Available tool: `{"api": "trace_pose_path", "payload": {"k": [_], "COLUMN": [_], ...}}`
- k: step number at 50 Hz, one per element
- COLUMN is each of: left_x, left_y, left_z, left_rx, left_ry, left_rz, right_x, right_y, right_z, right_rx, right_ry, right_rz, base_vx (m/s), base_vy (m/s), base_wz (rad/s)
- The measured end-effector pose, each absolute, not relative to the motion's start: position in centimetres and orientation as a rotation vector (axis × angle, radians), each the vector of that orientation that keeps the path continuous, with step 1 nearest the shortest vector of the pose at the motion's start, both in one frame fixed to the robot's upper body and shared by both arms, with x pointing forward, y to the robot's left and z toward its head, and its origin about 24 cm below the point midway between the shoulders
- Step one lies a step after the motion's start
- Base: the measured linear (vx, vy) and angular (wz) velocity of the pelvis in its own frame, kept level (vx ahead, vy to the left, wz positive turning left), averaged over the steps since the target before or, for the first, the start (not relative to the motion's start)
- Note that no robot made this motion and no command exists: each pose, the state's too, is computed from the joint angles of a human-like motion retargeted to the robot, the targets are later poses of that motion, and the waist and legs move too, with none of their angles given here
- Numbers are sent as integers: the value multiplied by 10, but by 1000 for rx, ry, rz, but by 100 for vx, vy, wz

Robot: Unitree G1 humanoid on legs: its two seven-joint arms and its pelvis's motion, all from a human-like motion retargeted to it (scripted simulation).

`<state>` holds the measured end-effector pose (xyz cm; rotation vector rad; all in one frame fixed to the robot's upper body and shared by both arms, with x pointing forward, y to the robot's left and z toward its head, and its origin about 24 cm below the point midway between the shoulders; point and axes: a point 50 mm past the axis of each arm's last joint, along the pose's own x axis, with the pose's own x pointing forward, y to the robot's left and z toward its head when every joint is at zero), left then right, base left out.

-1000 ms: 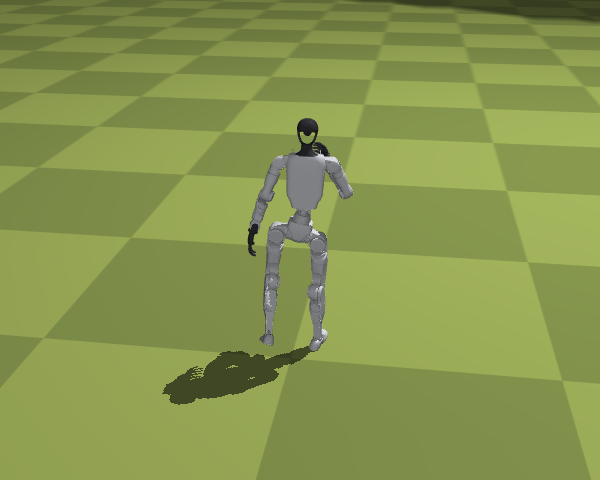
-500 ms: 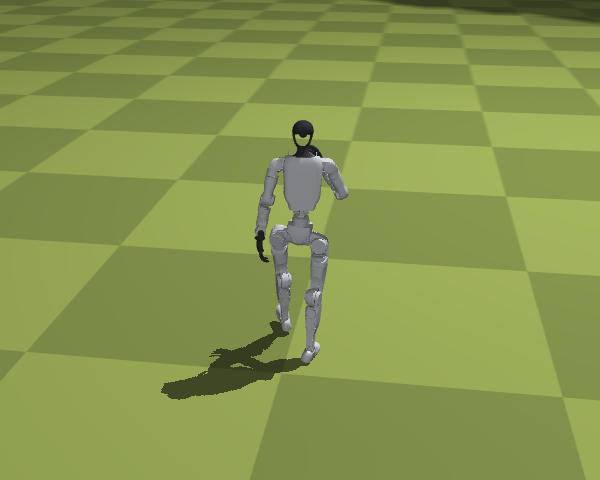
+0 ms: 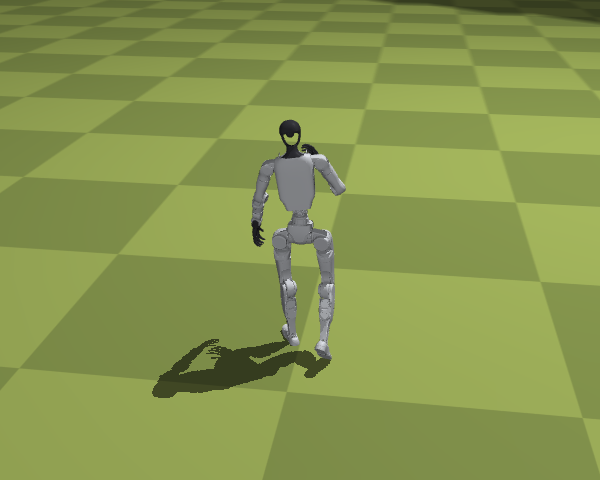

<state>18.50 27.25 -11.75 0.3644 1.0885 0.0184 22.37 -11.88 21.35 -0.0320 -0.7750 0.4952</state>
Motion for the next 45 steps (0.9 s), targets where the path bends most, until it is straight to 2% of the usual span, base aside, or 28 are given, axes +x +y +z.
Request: {"api": "trace_pose_path", "payload": {"k": [5,10,15,20,26,35,40,45], "left_x": [272,328,350,347,312,195,117,61], "left_y": [245,203,168,152,164,245,295,326], "left_z": [-66,-10,26,26,-27,-117,-135,-134], "left_rx": [401,387,352,307,312,481,452,279], "left_ry": [796,516,335,305,471,948,1189,1269], "left_rz": [-32,-149,-248,-279,-265,-148,32,308], "right_x": [225,226,225,226,222,217,216,215], "right_y": [-121,-120,-121,-122,-121,-124,-128,-132], "right_z": [210,207,205,205,205,206,205,205], "right_rx": [-44,-52,-56,-80,-103,-88,-65,-3], "right_ry": [-741,-715,-697,-693,-719,-775,-768,-752], "right_rz": [495,518,531,512,507,514,516,508], "base_vx": [29,28,28,30,32,39,43,42], "base_vy": [18,12,7,3,-4,-11,-13,-17], "base_wz": [84,124,146,138,117,99,91,90]}}
